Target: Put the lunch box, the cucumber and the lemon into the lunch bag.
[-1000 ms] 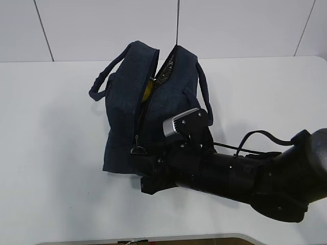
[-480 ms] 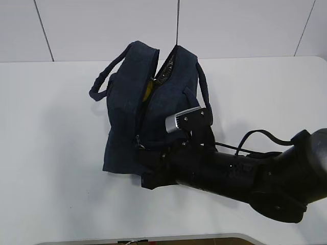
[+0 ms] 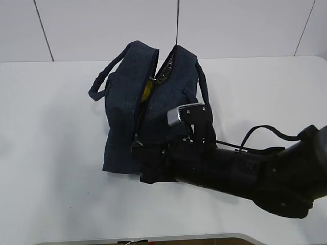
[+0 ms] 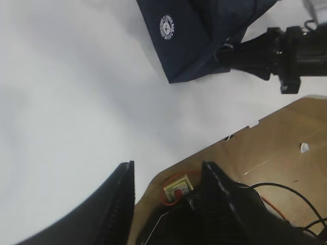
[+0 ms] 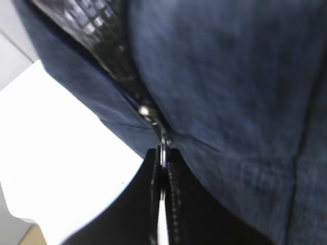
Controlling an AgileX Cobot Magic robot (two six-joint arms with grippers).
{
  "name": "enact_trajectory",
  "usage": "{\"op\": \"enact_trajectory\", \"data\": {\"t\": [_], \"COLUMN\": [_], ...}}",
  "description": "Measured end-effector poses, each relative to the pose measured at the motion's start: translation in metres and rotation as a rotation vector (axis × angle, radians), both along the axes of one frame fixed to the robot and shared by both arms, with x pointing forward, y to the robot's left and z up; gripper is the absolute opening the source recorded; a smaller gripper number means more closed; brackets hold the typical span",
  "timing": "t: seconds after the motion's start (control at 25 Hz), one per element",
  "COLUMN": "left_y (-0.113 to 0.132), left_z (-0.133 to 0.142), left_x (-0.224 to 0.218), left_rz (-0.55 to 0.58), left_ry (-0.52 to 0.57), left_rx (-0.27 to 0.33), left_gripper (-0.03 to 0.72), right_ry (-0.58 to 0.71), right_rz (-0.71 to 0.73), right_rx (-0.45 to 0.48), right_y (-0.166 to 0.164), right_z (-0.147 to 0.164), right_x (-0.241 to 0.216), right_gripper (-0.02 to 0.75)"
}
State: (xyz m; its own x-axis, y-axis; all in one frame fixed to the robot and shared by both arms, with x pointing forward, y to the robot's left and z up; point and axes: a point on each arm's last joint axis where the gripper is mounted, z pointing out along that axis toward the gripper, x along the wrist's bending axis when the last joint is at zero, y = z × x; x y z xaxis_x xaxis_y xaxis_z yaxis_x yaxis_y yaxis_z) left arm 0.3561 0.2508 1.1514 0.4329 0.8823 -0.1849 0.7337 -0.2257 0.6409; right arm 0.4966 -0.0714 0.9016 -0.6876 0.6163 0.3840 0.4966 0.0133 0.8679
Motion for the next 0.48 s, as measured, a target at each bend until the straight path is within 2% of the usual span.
{"op": "enact_trajectory", "data": {"t": [0.2,0.48], "left_y": [-0.004,-0.017], "left_z": [-0.037,-0.067], "left_x": [0.017,0.045], "left_rz": [-0.013,-0.098], "left_ry": [0.068,0.094], "left_rx": [0.016,-0.031], "left_gripper": [0.305,0.305], "right_ry": [-0.005,-0.031], "right_rz": [0.001,0.004], "right_rx": [-0.031,-0.044], "right_y": [-0.002,-0.006], "right_z": [0.015,0.036], "right_x": [-0.002,-0.005], "right_gripper": [0.005,0.005]}}
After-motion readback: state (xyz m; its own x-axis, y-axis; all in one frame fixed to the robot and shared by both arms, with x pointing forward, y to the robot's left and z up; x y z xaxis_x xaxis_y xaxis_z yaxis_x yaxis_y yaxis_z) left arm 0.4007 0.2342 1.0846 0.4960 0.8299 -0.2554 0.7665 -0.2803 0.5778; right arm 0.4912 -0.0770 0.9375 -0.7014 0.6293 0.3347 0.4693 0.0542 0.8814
